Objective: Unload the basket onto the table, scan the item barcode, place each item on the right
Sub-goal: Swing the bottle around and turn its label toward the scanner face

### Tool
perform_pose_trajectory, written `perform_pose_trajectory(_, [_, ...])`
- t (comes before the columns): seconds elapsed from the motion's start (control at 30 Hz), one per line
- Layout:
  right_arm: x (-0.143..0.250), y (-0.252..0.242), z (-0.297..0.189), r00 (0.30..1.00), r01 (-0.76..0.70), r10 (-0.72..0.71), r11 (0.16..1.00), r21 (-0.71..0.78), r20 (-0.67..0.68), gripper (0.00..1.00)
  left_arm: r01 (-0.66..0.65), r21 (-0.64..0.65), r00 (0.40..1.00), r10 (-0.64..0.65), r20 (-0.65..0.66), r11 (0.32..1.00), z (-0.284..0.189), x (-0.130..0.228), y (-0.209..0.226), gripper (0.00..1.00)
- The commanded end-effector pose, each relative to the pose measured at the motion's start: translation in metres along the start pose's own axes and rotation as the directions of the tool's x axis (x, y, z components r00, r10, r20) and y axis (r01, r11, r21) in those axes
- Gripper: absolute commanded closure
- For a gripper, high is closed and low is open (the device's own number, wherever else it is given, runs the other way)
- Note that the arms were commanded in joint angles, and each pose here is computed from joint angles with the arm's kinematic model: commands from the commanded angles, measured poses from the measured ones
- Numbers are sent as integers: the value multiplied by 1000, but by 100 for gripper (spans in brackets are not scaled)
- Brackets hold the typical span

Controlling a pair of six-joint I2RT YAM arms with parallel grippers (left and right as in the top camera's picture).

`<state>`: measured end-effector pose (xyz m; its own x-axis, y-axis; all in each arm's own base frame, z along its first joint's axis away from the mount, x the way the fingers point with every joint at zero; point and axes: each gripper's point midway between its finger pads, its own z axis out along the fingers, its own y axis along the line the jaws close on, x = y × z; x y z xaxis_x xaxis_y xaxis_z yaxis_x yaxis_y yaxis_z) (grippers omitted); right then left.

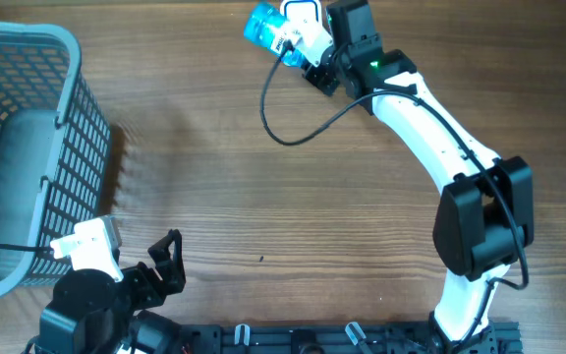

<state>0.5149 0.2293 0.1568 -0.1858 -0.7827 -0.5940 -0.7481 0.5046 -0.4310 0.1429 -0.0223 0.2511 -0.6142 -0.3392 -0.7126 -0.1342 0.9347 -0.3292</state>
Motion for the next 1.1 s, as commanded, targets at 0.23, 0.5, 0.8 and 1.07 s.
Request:
perform_pose_trajectory(0.23, [-28,-44,0,910,207,-192,978,-2,367,96,0,-3,1000,1,13,1000,-1,-3,1,0])
perform_pose_trajectory(0.5, [-15,-50,28,848,228,-199,974,0,491,96,0,-3,1000,1,13,1000,-1,-3,1,0])
perform_pose_trajectory(0.8, [7,-41,64,855,223,-190,975,-11,482,96,0,-3,1000,0,13,1000,-1,-3,1,0])
perform_pose_trajectory(1.07, [18,-62,65,853,182,-169,983,23,494,96,0,-3,1000,0,13,1000,-1,-3,1,0])
